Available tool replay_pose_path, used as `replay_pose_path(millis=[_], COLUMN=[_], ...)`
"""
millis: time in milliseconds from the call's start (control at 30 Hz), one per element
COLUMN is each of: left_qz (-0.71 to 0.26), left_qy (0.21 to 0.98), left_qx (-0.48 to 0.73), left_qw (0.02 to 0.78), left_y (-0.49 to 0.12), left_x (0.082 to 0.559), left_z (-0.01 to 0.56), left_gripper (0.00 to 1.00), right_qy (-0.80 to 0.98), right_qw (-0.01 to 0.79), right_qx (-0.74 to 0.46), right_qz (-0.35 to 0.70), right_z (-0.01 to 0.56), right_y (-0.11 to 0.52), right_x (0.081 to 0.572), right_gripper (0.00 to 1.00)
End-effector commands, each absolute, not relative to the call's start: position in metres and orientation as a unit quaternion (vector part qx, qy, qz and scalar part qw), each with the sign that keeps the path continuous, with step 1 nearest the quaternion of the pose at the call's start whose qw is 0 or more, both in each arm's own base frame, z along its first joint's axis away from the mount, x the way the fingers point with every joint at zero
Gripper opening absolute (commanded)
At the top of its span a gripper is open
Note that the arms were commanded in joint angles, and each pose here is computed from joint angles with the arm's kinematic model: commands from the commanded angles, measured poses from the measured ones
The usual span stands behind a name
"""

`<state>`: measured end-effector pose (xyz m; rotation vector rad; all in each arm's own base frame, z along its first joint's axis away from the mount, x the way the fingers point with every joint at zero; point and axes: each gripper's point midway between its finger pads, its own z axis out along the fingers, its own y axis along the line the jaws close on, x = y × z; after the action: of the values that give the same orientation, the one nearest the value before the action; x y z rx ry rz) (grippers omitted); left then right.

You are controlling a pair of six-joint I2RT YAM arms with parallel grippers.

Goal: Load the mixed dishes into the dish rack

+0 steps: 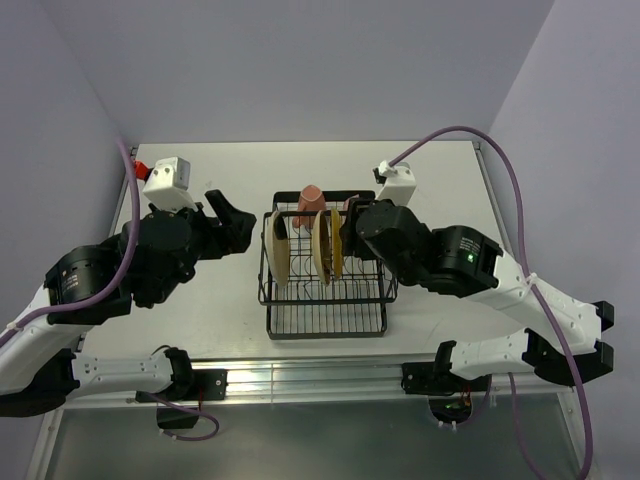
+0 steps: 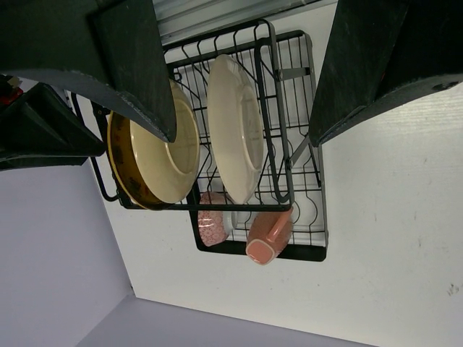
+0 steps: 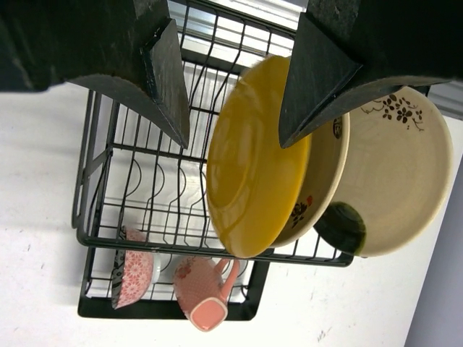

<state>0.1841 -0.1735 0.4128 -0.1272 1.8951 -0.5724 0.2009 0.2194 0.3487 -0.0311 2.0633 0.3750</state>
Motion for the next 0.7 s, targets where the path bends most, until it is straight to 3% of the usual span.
replay_pose_path(millis=[0,667], left_qz=[-0.252,-0.244], left_qy=[0.793,0.797], left_qx=[-0.057,-0.054], left_qw=[0.552,0.55], left_y=[-0.173,-0.176], left_x=[0.183,0.185], left_z=[0.419,0.415], left_gripper=[0.8,0.8], right_qy=[0.846,0.824], right_qw=[0.503,0.538], right_qx=[-0.011,0.027], right_qz=[0.174,0.176], right_z=[0.357,0.384], right_y=[0.228,0.191], right_x=[0.203,0.201], right_gripper=[0.6,0.63])
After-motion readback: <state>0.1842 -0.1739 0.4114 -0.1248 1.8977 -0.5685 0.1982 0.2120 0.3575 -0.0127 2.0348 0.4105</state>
